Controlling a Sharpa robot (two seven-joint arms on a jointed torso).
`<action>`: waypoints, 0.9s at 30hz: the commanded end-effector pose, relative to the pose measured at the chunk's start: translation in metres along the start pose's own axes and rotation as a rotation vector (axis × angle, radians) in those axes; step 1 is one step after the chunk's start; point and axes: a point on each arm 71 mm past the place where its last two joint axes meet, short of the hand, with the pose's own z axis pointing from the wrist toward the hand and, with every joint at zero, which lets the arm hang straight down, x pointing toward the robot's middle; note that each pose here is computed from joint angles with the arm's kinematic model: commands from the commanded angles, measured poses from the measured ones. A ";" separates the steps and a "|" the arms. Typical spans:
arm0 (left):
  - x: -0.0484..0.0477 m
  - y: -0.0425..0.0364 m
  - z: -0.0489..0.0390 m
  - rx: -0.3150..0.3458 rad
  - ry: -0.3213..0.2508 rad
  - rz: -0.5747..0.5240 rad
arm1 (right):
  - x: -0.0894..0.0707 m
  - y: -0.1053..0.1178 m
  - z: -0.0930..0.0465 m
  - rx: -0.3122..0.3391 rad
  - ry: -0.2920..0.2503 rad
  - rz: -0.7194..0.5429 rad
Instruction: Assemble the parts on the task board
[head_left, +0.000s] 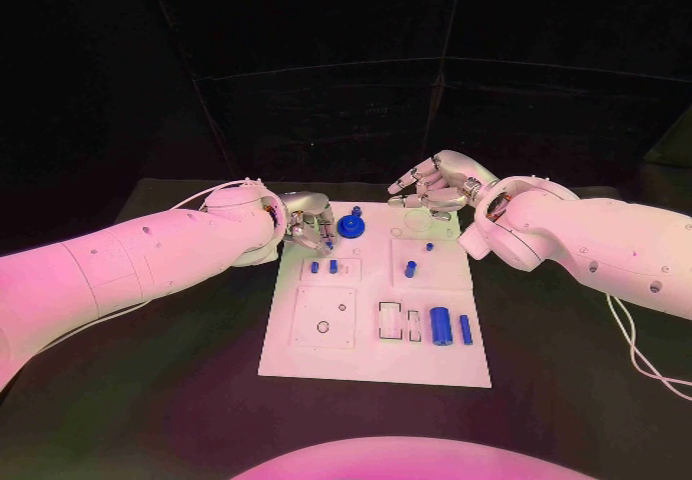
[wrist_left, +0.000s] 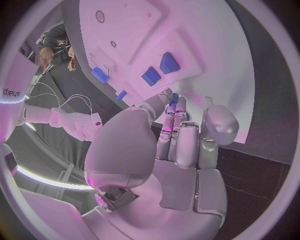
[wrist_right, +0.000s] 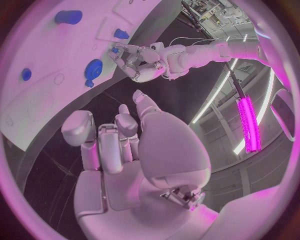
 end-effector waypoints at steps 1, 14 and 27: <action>0.0013 -0.0003 0.0003 -0.004 0.010 -0.003 | 0.000 0.002 0.000 -0.011 0.003 -0.001; 0.0003 0.0003 -0.0003 0.001 -0.011 -0.004 | 0.000 0.001 0.000 -0.011 0.003 -0.001; -0.0019 0.0065 -0.0054 -0.006 -0.031 -0.027 | -0.004 -0.003 0.000 0.002 -0.002 -0.007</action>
